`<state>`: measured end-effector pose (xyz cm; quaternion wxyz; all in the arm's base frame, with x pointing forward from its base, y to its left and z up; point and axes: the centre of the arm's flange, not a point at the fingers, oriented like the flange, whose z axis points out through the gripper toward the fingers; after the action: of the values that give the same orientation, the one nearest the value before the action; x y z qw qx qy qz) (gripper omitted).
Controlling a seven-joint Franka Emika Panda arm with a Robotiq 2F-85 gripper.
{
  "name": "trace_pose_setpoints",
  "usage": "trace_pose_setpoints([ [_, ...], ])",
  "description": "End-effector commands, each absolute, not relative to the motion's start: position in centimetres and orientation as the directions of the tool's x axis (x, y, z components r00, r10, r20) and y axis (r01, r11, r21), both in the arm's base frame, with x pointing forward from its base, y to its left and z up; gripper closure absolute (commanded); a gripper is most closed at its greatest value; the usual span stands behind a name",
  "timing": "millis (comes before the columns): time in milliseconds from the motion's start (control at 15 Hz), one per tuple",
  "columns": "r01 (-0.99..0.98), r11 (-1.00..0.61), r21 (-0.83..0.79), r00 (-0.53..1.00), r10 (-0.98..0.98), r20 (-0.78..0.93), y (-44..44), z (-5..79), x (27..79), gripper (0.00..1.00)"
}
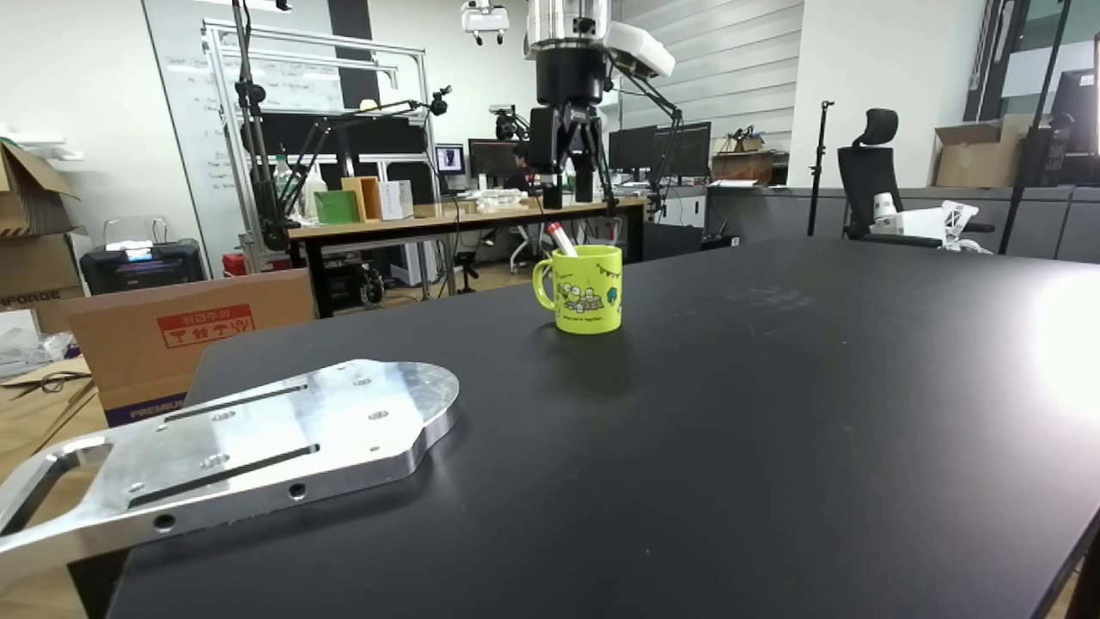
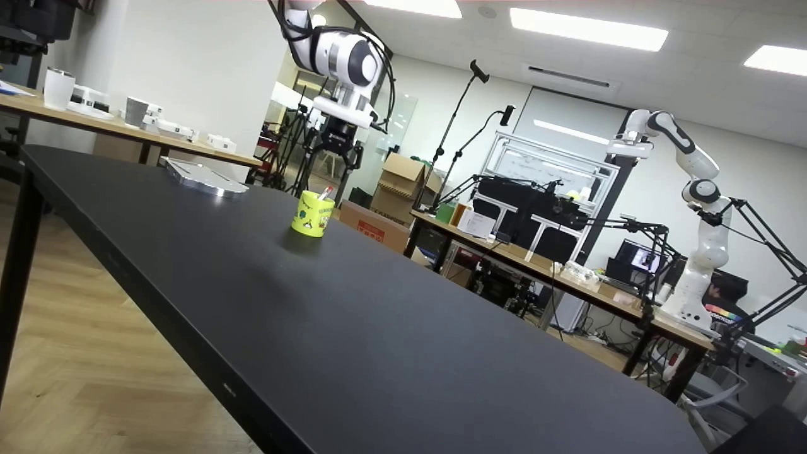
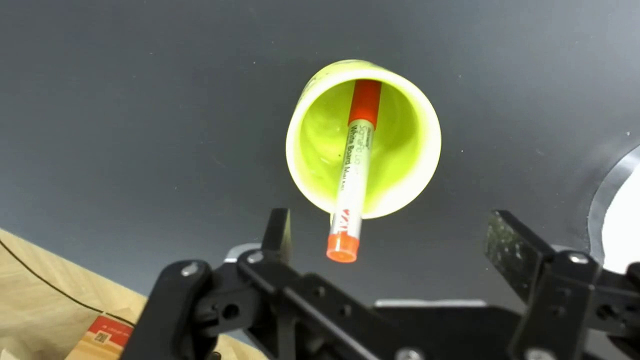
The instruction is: Remove the red marker from the yellow mug
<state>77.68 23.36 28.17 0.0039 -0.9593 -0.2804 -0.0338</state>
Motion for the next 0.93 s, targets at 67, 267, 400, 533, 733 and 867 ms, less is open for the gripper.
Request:
trace_pose_setpoints([
  [67, 0.54, -0.841, 0.025, 0.834, 0.539, 0.122, 24.3, 27.5, 81.7, 0.0],
  [267, 0.536, -0.844, 0.029, 0.833, 0.534, 0.147, 24.2, 26.9, 82.0, 0.0],
  [400, 0.536, -0.844, 0.024, 0.834, 0.534, 0.142, 24.2, 26.5, 82.1, 0.0],
  [533, 0.532, -0.847, 0.03, 0.838, 0.531, 0.13, 24.1, 26.1, 82.1, 0.27],
  [733, 0.521, -0.853, 0.027, 0.847, 0.52, 0.111, 24.0, 25.7, 82.3, 0.48],
  [867, 0.52, -0.853, 0.028, 0.847, 0.52, 0.111, 23.7, 25.6, 82.3, 0.62],
])
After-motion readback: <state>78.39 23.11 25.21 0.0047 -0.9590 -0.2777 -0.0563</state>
